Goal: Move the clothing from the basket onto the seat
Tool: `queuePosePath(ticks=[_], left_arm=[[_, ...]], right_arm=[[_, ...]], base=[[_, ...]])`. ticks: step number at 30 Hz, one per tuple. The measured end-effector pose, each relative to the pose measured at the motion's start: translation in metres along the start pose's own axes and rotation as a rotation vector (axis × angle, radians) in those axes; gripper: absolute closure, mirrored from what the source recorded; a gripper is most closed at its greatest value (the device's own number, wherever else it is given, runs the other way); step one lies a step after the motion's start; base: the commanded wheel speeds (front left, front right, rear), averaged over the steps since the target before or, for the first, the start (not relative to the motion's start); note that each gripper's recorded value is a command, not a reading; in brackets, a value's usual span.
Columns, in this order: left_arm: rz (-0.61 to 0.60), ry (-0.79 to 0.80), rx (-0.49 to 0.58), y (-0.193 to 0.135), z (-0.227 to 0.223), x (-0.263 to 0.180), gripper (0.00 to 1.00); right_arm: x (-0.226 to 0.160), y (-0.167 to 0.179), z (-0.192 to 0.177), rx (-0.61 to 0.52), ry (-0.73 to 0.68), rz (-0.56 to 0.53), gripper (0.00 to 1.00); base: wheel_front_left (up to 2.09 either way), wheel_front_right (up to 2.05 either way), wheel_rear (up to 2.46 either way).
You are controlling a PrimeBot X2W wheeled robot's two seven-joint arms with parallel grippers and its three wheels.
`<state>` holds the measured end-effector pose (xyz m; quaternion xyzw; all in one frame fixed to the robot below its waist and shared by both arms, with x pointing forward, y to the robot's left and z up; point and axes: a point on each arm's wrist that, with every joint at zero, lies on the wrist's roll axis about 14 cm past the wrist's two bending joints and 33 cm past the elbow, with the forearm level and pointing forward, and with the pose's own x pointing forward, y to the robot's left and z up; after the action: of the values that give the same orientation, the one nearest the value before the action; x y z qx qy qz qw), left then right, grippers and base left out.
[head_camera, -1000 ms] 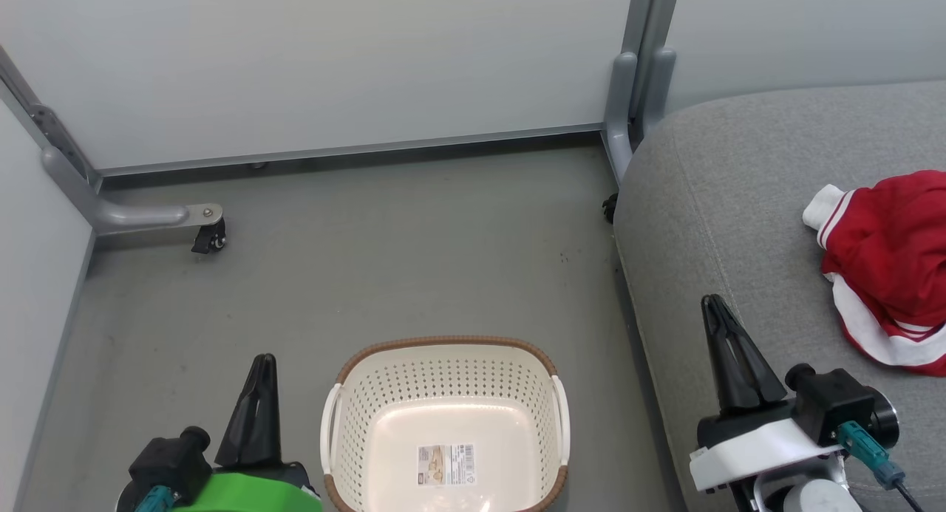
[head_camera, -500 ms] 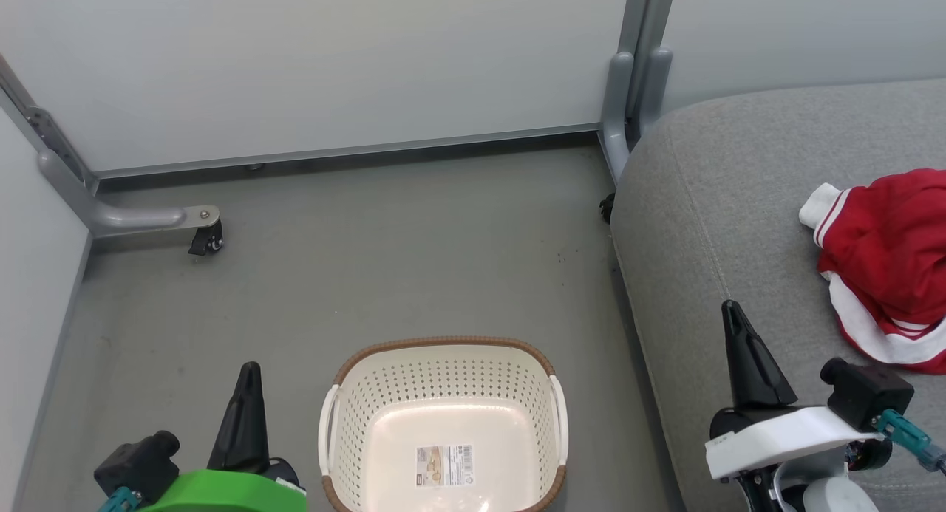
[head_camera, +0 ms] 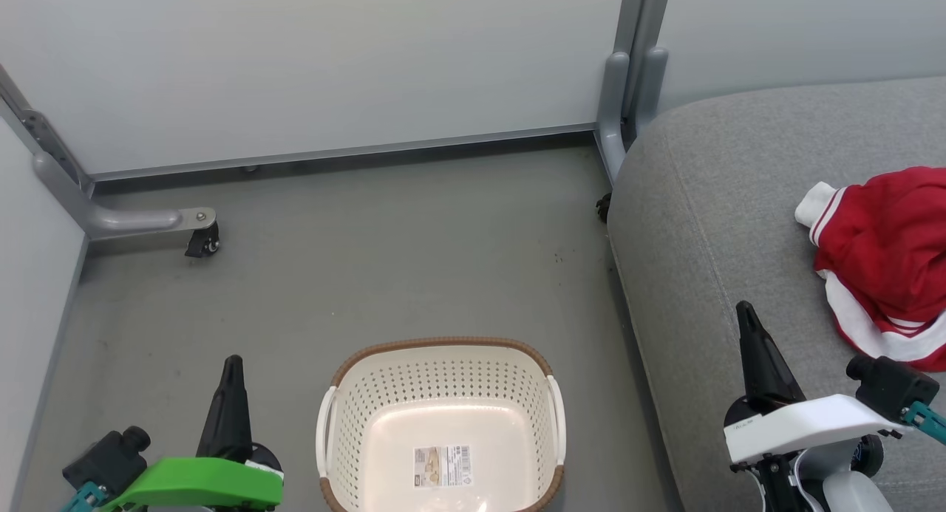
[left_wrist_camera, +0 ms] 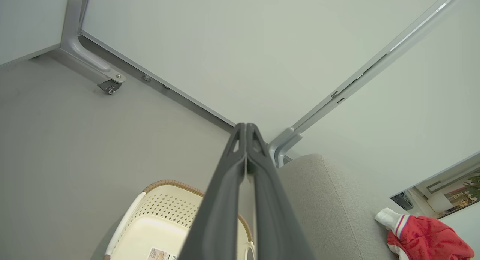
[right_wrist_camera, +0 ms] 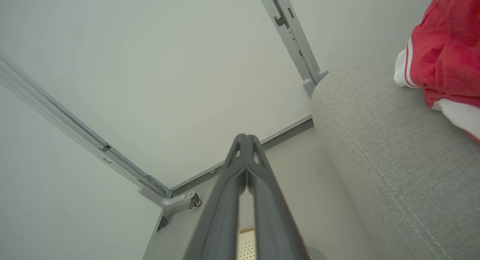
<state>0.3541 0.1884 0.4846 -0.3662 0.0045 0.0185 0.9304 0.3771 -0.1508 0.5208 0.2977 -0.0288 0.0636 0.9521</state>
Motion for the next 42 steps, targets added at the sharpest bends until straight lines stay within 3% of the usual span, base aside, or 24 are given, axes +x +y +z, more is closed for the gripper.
queuePosePath(ticks=[42], left_arm=[[0.025, 0.016, -0.439, 0.003, 0.010, 0.017, 1.00]], right_arm=[[0.003, -0.031, 0.003, 0.517, 0.004, -0.117, 1.00]], base=[[0.00, 0.00, 0.00]])
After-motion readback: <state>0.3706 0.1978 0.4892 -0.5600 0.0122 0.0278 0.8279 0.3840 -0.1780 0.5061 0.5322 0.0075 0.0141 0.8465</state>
